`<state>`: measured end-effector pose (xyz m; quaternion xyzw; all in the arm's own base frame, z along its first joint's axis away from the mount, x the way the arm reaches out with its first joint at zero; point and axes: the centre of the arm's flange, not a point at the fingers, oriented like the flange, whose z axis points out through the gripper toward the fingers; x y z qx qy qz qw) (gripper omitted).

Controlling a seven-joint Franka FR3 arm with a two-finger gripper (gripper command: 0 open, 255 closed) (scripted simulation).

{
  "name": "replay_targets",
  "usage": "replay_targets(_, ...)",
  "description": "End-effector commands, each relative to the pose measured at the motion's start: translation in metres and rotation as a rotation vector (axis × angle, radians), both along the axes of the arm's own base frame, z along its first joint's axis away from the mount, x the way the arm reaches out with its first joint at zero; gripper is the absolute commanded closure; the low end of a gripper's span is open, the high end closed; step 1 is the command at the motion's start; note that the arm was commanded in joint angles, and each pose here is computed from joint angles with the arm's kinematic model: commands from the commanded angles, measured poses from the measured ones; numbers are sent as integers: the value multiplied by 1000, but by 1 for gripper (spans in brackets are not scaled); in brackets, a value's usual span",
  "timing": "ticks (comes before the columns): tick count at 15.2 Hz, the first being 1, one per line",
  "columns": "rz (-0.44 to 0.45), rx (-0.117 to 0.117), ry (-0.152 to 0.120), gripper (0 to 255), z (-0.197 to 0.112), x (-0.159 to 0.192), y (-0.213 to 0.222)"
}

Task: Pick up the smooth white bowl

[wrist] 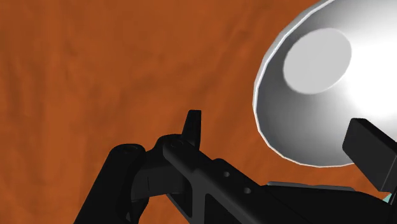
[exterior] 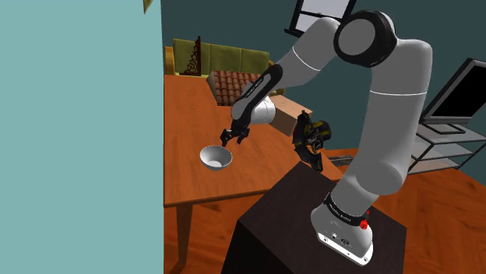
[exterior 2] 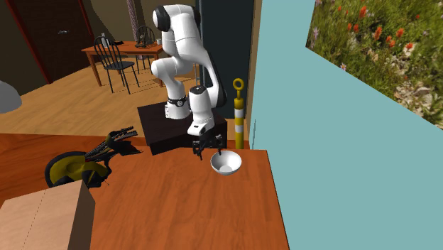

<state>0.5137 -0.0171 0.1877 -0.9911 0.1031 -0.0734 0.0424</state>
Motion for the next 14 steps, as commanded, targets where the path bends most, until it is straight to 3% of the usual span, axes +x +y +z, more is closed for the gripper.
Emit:
replay_targets(1, 0, 1, -1, 0, -10, 3, 1)
replay_targets(7, 0, 1, -1, 0, -34, 3, 1)
replay_targets(8, 0, 1, -1, 255, -35, 3, 0)
replay_targets(14, 0, 1, -1, 255, -35, 3, 1)
